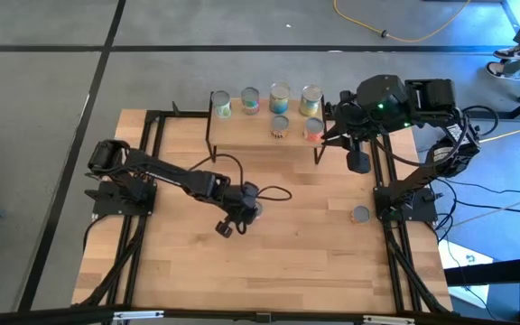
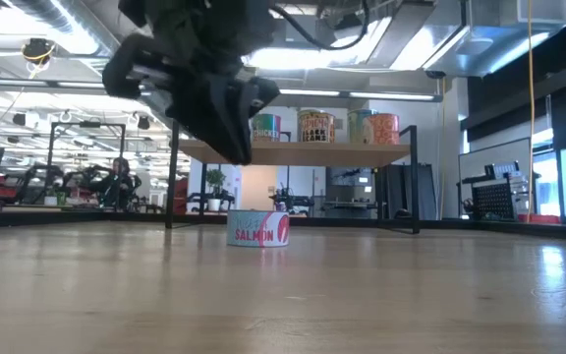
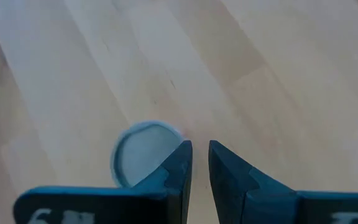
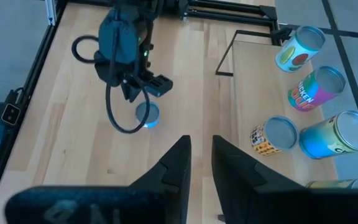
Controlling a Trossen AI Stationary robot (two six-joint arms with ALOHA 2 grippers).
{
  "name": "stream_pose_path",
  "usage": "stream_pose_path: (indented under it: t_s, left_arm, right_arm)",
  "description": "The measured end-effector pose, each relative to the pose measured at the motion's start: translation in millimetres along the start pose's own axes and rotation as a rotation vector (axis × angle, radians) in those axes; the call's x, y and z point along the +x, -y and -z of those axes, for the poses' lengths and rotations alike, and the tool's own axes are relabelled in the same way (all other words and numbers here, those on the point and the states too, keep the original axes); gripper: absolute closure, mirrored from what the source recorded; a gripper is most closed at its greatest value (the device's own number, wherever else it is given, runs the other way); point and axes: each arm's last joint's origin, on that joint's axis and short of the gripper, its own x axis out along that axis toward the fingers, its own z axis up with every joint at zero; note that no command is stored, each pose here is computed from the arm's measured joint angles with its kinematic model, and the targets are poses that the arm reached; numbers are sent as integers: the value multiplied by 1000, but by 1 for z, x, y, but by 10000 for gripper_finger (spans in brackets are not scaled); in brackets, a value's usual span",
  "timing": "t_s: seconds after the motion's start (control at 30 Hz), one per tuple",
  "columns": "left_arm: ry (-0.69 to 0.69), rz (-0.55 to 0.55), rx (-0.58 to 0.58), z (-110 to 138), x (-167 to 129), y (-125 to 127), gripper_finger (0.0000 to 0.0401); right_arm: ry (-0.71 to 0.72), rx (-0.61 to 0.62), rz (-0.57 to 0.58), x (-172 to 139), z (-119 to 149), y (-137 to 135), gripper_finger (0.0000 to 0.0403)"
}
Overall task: Pick and place cans onto a shelf
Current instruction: Put the canned salmon on the shelf
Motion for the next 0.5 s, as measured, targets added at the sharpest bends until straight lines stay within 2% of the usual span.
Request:
stream_pose_path:
  t_s: [0.27,0.5]
  left_arm:
    - [-50,2,-1,6,28,1,354]
    - [-83,-69,7,7,35,1,354]
  right_arm:
    - [-3,-1,0,0,0,0,336]
    - [-3,-1,0,0,0,0,336]
